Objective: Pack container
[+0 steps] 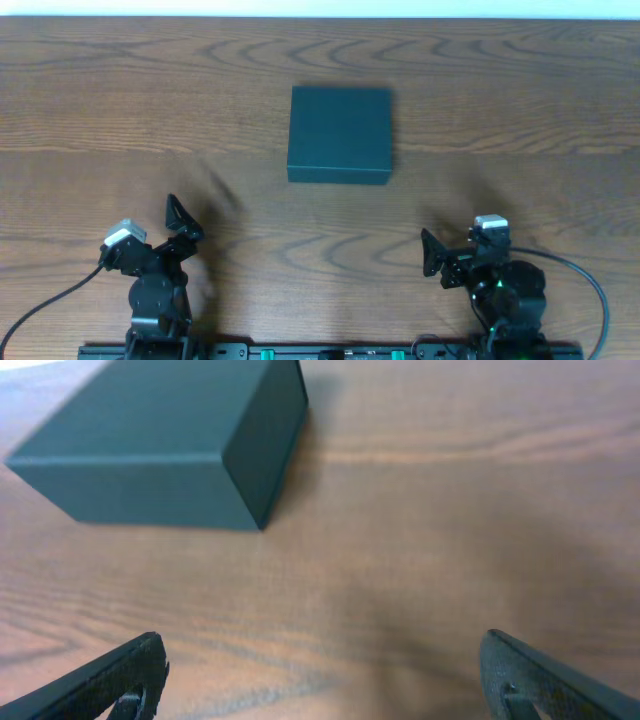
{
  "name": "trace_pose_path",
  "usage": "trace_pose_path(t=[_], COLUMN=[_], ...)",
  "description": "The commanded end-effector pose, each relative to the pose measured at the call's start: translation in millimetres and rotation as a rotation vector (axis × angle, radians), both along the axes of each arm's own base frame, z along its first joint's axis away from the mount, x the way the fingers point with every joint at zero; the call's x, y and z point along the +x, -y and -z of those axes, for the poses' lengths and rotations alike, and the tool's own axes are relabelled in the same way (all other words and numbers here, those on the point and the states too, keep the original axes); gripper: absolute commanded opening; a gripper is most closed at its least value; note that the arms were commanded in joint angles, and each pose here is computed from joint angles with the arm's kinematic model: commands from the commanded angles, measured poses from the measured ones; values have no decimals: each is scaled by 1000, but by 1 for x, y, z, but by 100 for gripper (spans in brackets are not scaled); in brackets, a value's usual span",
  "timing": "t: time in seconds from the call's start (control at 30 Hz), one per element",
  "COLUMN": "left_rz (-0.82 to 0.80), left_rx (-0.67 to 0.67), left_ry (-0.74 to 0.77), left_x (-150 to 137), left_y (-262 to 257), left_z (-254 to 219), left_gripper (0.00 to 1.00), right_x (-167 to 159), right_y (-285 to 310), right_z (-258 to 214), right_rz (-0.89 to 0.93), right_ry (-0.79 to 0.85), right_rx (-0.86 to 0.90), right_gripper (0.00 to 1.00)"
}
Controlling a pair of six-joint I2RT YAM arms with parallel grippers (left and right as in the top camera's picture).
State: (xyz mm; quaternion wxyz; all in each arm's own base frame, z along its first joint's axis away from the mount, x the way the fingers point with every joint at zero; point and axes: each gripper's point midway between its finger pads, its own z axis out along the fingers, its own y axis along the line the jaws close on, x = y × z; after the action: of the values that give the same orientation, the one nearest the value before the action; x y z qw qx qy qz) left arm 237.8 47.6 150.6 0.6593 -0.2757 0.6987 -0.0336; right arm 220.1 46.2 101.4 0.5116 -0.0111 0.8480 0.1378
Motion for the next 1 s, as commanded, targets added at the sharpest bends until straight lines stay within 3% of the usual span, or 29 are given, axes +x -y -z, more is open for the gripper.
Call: trace_pose_path(t=[0.0, 0.37, 0.63, 0.97], left_rz=[-34, -89, -240, -230], left_rx=[1, 0, 1, 1], left_ry=[6, 14, 13, 13], left_x=[-4, -7, -20, -19], left_y=[-6, -19, -53, -51], left_z=[7, 5, 5, 5], left_gripper=[95, 95, 95, 95], right_x=[0, 1, 2, 2], right_y=[-1, 4, 3, 3], right_z=[-5, -28, -28, -28], right_rz=[-1, 19, 18, 18], right_ry=[39, 152, 154, 154], right_rx=[3, 9, 9, 9], right_gripper=[99, 99, 99, 99])
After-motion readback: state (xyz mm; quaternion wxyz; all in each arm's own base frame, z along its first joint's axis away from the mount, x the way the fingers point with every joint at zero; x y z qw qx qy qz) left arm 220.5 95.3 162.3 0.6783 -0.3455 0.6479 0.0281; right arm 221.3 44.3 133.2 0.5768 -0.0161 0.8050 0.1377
